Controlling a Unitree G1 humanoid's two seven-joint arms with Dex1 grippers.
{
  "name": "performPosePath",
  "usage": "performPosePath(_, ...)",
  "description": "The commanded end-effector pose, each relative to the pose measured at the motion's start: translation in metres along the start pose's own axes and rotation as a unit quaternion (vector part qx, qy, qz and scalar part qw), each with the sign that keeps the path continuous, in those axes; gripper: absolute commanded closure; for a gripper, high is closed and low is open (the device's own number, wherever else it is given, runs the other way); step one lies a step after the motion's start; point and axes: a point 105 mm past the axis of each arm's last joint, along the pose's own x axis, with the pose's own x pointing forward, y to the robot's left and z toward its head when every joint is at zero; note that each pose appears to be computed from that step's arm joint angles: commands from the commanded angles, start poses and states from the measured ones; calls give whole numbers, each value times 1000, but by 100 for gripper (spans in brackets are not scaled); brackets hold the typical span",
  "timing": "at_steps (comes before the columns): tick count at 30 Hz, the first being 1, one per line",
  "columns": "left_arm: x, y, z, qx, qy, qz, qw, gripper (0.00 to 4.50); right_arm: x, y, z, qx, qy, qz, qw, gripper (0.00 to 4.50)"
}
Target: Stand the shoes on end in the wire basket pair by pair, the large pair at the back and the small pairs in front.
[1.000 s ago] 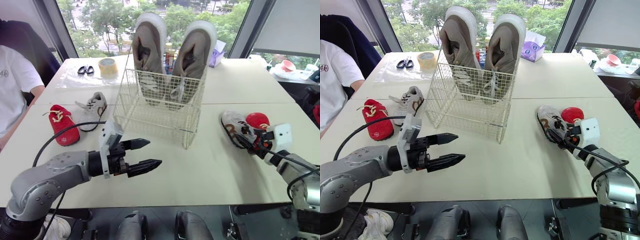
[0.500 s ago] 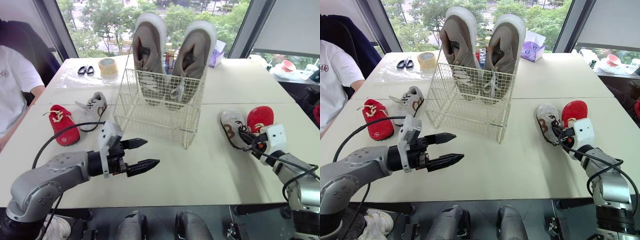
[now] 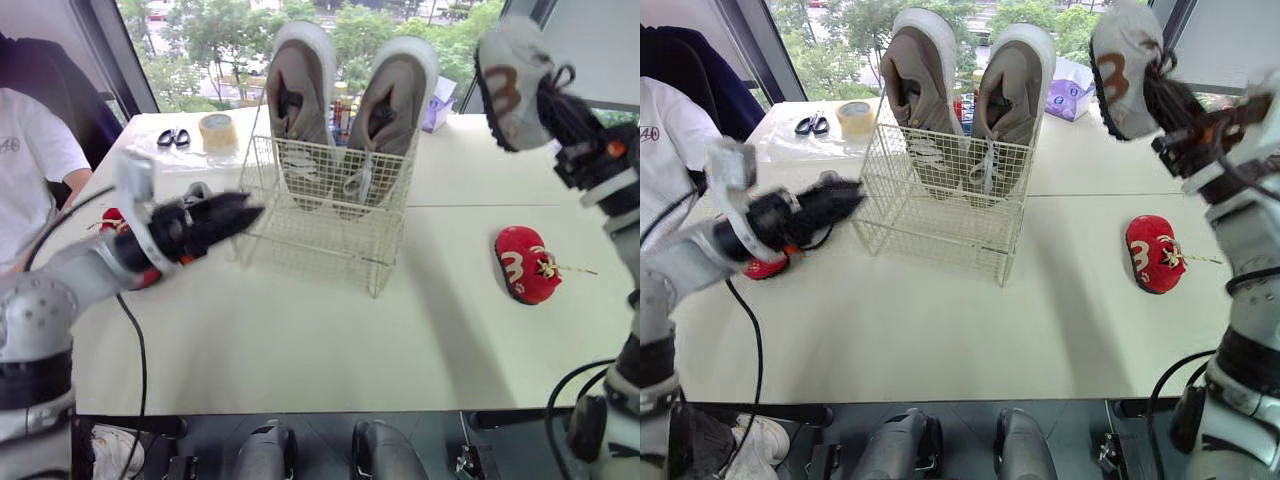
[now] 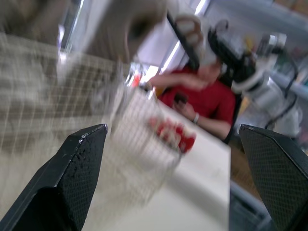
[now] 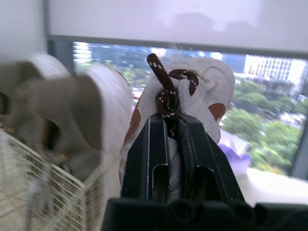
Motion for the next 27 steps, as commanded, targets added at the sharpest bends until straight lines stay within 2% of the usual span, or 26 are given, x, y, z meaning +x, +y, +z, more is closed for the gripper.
performPosePath(1,2,-2,54,7,-70,-26,997,0,11,52,61,-105,-49,158,981,444)
performPosePath(4,11,0,69,1,-71,-43,997,0,17,73,71,-171,-44,230,957,444)
performPosePath(7,23,0,76,-4,-48,-64,997,0,22,91,73,-221,-49,292,929,444)
performPosePath(11,40,-17,88,-2,-28,-120,992,0,25,111,62,-232,-59,355,904,444)
performPosePath(23,66,-25,65,3,88,-195,977,0,31,132,44,-251,-85,409,873,444)
performPosePath(27,67,-23,67,-16,85,-209,974,189,30,134,43,-262,-87,412,868,450)
